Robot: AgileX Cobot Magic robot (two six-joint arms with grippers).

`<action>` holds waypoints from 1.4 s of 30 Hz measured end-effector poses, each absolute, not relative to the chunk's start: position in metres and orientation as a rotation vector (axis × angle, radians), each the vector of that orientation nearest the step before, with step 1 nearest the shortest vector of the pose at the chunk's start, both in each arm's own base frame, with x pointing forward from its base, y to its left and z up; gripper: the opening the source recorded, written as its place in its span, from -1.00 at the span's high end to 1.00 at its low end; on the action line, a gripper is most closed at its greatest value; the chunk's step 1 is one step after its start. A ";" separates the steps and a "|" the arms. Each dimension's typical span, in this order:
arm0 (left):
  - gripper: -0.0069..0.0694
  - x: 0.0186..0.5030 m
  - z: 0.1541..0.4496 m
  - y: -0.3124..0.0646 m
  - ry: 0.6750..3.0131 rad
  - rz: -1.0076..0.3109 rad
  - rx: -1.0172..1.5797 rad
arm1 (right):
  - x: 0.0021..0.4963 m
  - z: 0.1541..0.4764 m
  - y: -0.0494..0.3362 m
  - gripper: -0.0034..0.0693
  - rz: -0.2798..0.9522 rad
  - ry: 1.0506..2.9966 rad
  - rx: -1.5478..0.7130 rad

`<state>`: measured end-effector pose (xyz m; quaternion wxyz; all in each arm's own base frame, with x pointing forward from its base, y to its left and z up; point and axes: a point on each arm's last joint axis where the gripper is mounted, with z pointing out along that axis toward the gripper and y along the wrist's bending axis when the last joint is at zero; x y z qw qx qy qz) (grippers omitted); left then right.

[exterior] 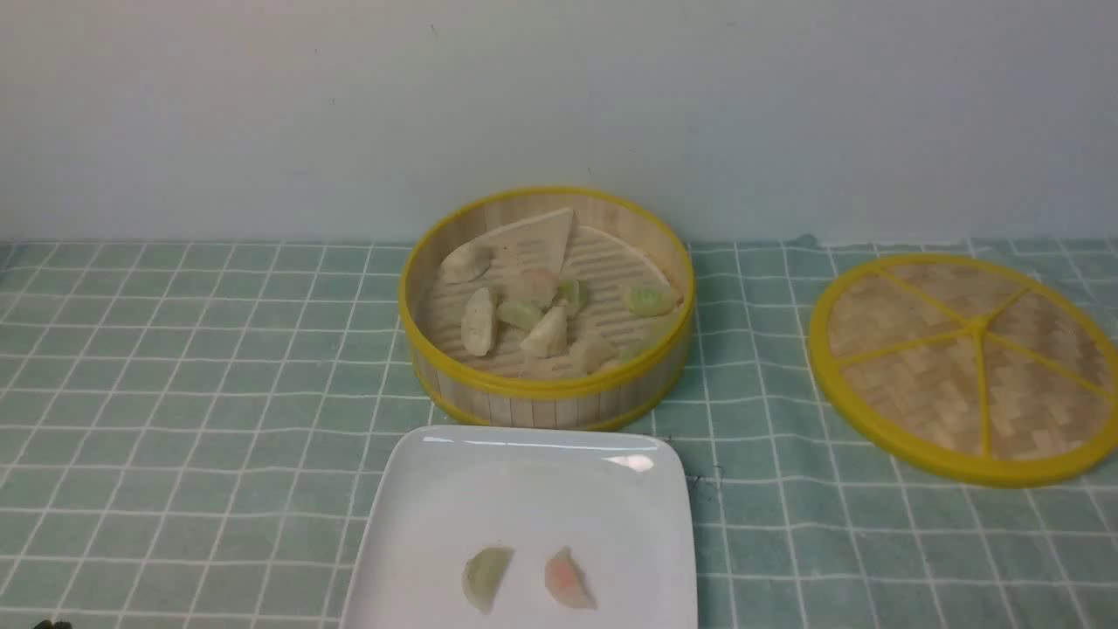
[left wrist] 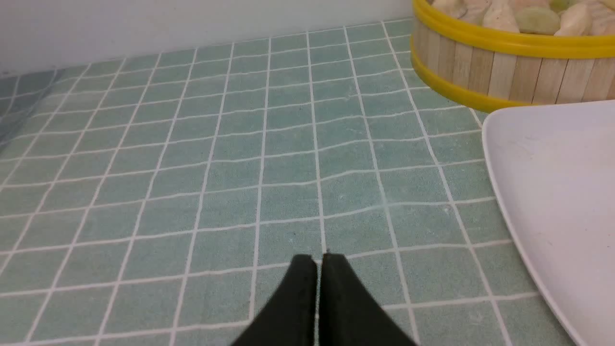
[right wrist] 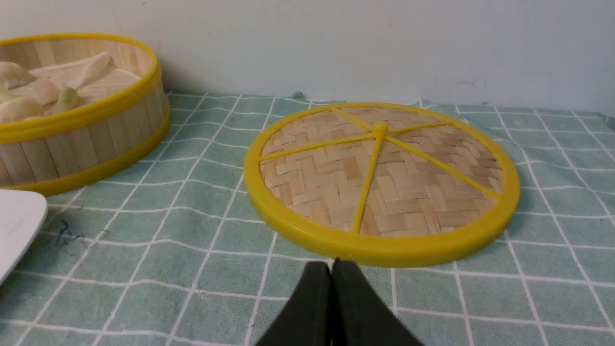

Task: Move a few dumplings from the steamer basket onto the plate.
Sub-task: Use the right arm to grab a dumpling from inside the steamer

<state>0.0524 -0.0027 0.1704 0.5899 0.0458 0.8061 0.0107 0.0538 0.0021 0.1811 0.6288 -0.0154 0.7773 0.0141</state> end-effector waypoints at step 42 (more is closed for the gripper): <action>0.84 0.052 0.170 -0.003 1.877 0.025 0.107 | 0.043 0.288 0.005 0.95 0.646 1.312 0.379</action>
